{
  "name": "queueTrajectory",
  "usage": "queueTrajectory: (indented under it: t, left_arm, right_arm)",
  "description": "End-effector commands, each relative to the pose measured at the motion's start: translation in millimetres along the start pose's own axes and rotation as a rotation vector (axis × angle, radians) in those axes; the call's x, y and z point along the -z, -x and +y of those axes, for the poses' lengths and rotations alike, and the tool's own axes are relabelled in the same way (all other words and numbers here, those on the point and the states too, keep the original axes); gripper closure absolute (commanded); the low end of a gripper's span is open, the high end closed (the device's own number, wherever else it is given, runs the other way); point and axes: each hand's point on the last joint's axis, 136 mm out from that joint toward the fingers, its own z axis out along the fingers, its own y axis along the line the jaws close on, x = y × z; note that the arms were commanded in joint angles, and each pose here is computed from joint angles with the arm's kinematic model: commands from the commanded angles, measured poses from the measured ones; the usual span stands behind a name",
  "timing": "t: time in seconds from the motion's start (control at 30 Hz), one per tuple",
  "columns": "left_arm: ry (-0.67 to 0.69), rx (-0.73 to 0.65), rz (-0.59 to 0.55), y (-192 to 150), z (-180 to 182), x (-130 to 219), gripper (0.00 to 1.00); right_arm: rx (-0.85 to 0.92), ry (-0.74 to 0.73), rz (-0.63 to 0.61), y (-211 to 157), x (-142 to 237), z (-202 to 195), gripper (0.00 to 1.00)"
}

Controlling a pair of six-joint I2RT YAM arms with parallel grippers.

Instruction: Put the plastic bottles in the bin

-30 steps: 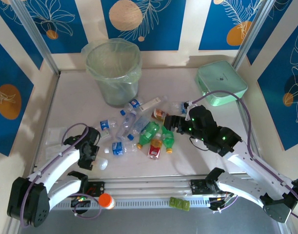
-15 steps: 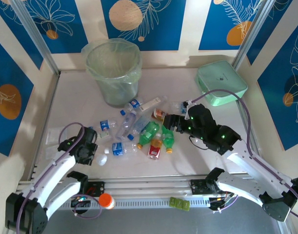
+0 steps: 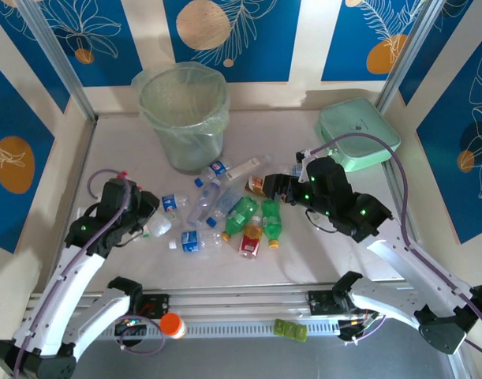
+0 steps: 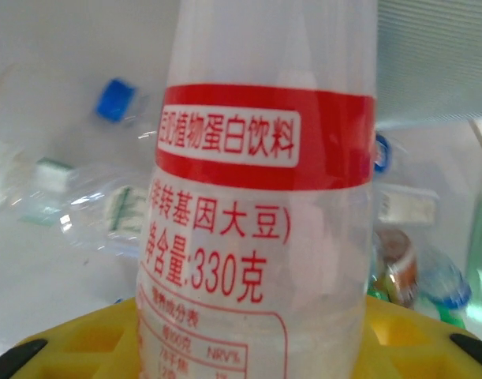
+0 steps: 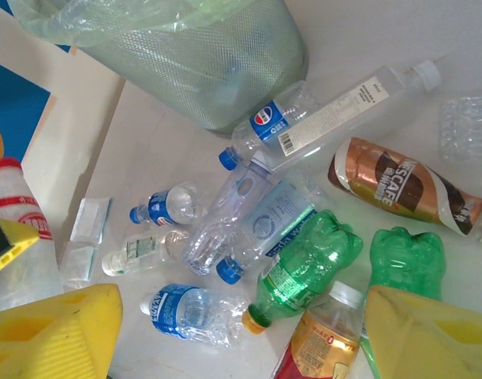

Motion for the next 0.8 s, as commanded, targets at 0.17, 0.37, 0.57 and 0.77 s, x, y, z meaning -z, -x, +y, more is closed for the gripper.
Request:
queueTrajectory:
  t: [0.17,0.37,0.57,0.77]
  left_arm:
    - [-0.491,-0.530,0.032,-12.4,-105.1,44.5,0.57]
    - [-0.648,-0.618,0.040,-13.3,-144.0,57.8,0.58]
    - [-0.624,-0.630,-0.015,15.3,-178.3,57.0,0.59]
    - [-0.563,-0.472,-0.067,54.6,-214.2,34.1,0.64]
  right_arm:
    - [0.032,0.141,0.014,7.5,3.2,28.8,0.19]
    - [0.061,0.201,0.011,9.3,7.9,40.8,0.19]
    - [0.116,0.233,0.000,9.5,15.3,48.7,0.19]
    - [0.138,0.196,-0.019,9.5,26.2,39.9,0.19]
